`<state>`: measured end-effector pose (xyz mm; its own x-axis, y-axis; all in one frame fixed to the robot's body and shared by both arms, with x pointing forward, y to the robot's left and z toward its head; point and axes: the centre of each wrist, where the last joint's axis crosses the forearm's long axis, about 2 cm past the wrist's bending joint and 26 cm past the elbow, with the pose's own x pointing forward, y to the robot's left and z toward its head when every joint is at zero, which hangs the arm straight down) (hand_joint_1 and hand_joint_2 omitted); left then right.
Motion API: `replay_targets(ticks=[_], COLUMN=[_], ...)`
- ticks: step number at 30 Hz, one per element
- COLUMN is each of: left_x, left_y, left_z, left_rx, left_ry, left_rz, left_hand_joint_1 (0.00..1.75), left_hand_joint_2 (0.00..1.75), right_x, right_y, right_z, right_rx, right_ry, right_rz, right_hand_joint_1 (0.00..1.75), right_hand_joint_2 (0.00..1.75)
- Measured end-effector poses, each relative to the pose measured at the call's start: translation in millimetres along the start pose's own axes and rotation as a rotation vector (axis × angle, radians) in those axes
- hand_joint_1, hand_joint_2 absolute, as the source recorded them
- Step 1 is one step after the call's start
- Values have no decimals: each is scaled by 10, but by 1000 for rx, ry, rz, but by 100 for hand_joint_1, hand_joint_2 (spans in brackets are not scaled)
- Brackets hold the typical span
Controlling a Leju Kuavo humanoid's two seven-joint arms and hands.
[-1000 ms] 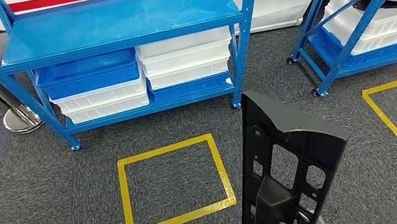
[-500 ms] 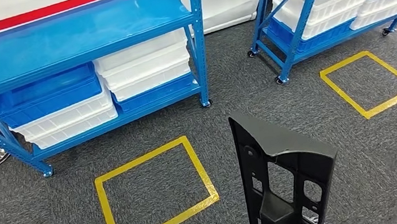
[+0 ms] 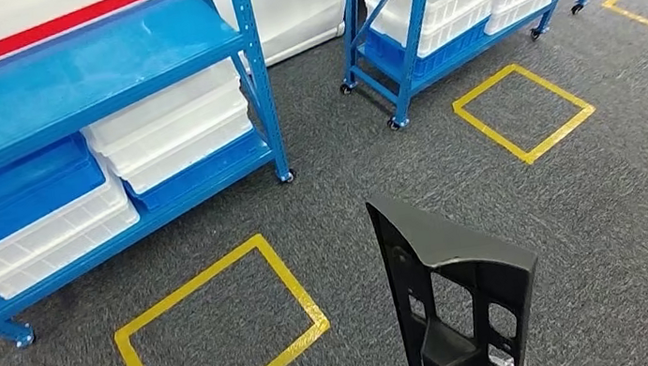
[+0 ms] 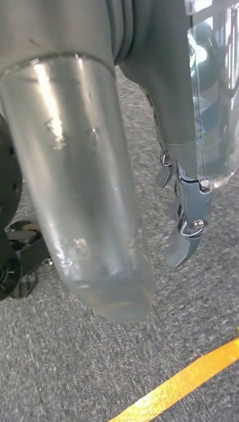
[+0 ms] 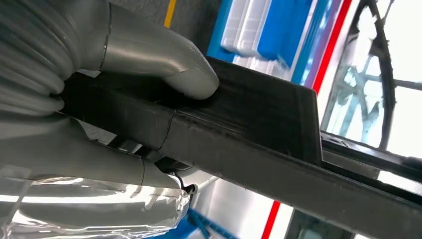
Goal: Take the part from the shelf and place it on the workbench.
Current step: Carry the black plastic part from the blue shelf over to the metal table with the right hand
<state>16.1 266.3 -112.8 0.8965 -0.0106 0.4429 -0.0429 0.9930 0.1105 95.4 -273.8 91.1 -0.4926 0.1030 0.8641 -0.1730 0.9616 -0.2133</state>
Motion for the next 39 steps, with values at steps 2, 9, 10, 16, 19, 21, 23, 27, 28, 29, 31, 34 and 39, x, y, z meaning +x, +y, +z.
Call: replay_targets(ticks=[2, 9, 10, 16, 19, 21, 23, 27, 28, 29, 31, 34, 39], left_x=[-6, -11, -4, 46, 22, -1, -8, 2, 6, 10, 17, -2, -2], left_y=[3, 22, 22, 25, 30, 35, 41, 43, 42, 39, 34, 34, 31], left_z=[2, 1, -2, -24, -14, -6, -4, -9, -10, -11, -13, -5, -5], left_rx=[-3, -1, -2, -6, -7, -6, -6, -8, -8, -9, -10, -11, -14], left_ry=[-1, -4, -7, -25, -19, -12, -8, -10, -11, -13, -17, -19, -26], left_rz=[-3, -6, -8, -18, -20, -22, -25, -33, -33, -34, -34, -35, -39], left_hand_joint_1=[0, 0, 0, 0, 0, 0, 0, 0, 0, 0, 0, 0, 0], left_hand_joint_2=[0, 0, 0, 0, 0, 0, 0, 0, 0, 0, 0, 0, 0], right_x=[0, 0, -1, 4, 4, 4, 4, 7, 10, 15, 22, 19, 18], right_y=[-4, 8, 5, -11, -13, -13, -14, -32, -37, -38, -41, -61, -90], right_z=[1, -5, -8, 13, 7, 10, 13, 25, 30, 38, 50, 45, 52], right_rx=[-3, -10, -9, 2, 8, 12, 18, 18, 15, 13, 9, 4, 14], right_ry=[1, 1, 0, 5, 2, 3, 4, 7, 9, 10, 14, 13, 17], right_rz=[2, 0, 2, 0, -1, -1, -3, 2, 4, 4, 4, 9, 9], right_hand_joint_1=[175, 175, 175, 175, 175, 175, 175, 175, 175, 175, 175, 175, 175], right_hand_joint_2=[175, 175, 175, 175, 175, 175, 175, 175, 175, 175, 175, 175, 175])
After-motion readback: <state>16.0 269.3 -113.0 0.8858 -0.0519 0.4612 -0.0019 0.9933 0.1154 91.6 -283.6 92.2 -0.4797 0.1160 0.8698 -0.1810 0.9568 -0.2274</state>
